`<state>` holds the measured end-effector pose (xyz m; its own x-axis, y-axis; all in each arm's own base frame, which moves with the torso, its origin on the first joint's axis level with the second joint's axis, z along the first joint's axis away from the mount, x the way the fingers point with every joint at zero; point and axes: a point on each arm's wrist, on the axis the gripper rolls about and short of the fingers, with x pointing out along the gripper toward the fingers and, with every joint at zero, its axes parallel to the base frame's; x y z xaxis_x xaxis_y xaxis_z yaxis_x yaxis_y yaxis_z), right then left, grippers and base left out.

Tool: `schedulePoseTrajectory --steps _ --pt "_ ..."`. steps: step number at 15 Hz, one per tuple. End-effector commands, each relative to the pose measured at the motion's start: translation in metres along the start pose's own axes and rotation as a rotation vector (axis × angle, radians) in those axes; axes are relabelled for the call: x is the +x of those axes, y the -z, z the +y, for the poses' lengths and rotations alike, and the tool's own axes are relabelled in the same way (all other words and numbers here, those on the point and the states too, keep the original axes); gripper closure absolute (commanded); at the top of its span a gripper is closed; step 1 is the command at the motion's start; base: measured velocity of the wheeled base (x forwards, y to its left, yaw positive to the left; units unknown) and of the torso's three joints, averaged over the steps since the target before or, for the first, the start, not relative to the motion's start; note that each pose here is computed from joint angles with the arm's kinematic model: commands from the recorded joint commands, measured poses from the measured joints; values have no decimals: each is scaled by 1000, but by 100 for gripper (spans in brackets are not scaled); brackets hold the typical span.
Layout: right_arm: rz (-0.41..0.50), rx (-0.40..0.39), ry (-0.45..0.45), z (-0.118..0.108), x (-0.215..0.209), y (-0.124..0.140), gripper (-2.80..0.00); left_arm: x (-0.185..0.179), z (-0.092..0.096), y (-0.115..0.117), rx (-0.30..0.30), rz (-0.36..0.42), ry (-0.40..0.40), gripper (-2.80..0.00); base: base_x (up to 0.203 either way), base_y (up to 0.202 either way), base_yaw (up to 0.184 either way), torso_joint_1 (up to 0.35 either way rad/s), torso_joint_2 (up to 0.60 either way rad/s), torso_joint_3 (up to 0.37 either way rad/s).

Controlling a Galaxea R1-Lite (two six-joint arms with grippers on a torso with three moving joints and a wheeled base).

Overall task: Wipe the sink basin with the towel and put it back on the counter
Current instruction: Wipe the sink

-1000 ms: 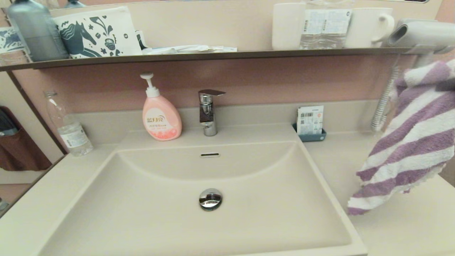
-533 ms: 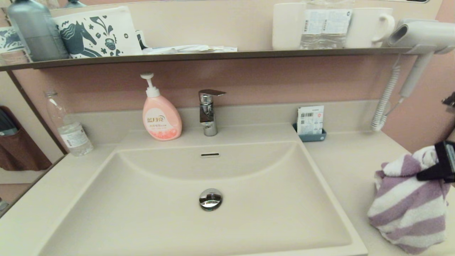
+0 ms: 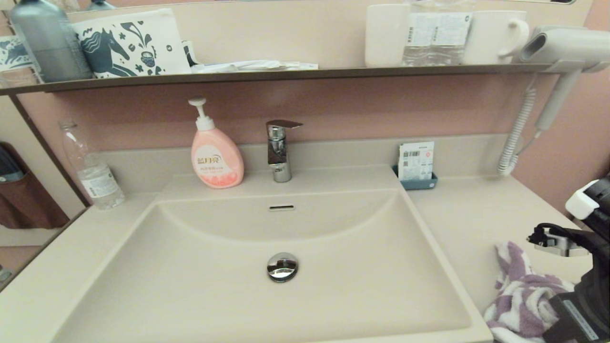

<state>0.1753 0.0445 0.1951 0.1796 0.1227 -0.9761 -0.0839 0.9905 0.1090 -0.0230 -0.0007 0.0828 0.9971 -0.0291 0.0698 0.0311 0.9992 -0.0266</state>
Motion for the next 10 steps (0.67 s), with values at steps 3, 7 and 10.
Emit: schedulePoseTrajectory --steps 3,7,10 --pt "83 -7 -92 3 25 -15 0 0 0 0 0 -1 0 0 0 0 0 0 0 0" --pt "88 -68 -170 -13 39 -26 0 0 0 0 0 -1 0 0 0 0 0 0 0 0" --pt "4 -50 -207 -23 50 -39 0 0 0 0 0 -1 0 0 0 0 0 0 0 0"
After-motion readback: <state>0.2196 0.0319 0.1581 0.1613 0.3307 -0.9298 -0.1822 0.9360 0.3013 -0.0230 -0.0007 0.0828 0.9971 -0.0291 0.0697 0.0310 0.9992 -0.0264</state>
